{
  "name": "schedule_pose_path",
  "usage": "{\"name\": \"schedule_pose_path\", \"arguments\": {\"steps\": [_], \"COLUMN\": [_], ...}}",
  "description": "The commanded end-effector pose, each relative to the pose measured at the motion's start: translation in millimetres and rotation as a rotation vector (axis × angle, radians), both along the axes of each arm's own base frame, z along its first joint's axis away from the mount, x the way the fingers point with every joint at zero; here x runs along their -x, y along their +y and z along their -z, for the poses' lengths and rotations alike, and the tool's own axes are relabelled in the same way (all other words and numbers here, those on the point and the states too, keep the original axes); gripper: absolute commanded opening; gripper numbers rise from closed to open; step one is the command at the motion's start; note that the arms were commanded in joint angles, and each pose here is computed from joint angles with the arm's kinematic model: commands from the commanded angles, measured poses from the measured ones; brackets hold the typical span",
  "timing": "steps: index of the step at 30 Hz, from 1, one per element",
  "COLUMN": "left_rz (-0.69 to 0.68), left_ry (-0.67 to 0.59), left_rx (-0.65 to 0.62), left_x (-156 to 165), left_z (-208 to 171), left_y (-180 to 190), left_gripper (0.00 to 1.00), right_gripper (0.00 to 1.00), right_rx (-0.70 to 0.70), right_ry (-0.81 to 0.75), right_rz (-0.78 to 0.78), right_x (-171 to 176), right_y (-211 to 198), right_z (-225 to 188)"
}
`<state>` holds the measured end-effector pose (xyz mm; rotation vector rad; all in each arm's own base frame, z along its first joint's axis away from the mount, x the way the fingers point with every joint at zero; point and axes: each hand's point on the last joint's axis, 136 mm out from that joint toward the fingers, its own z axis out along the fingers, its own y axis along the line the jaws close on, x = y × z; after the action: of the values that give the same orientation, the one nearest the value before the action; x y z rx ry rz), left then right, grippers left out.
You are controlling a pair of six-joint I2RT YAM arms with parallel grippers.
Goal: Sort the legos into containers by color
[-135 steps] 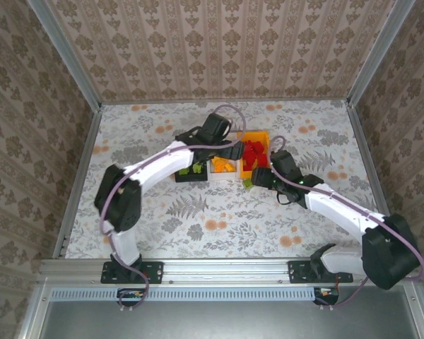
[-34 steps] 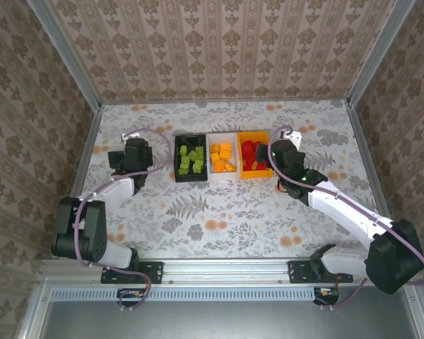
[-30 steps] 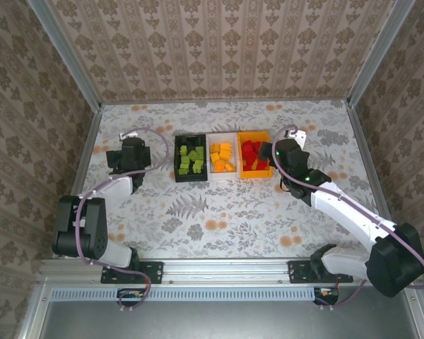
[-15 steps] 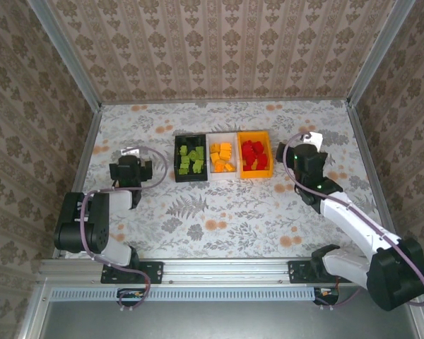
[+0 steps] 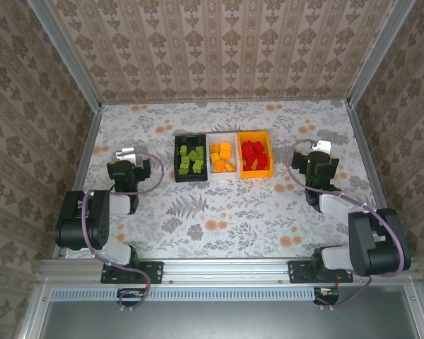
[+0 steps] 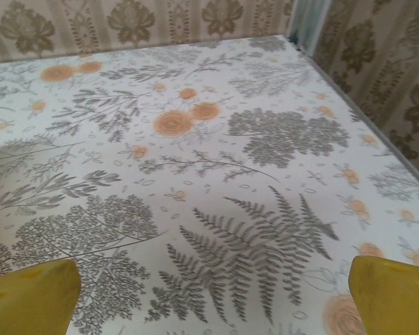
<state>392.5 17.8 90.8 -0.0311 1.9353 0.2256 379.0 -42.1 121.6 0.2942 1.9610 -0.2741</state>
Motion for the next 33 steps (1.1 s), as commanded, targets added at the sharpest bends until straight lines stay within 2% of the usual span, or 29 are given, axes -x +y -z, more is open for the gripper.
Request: {"name": "schedule_pose_path", "arguments": {"steps": [1,9,11,13,33], "left_rz": [-0.007,-0.006,-0.005,-0.005,-0.003], "left_ry": [-0.033,-0.035,-0.035,-0.035,-0.034], "left_rx": [0.013,0.013,0.013,0.013,0.012], "left_x": [-1.9,-1.7,-1.7,-1.7,-1.8], "left_z": [-5.9,-6.4,-6.6,-6.4,-6.2], "left_y": [1.2,1.1,0.8,0.7,0.2], "left_gripper": [1.0,1.0,1.0,1.0,1.0], "right_gripper": [1.0,1.0,1.0,1.0,1.0], "right_rx": [-0.007,-0.018,-0.004,-0.021,-0.016], "right_ry": [-0.064,-0.052,-0.129,-0.092,-0.096], "right_rz": [-0.062,-0.176,-0.141,-0.102,-0.103], "right_x": [-13.8,-19.6,-15.2,-13.7,-13.7], "right_y": [8.7,26.6,20.0,13.7,14.3], "right_z": [0.9,18.5,18.9,20.1,20.5]}}
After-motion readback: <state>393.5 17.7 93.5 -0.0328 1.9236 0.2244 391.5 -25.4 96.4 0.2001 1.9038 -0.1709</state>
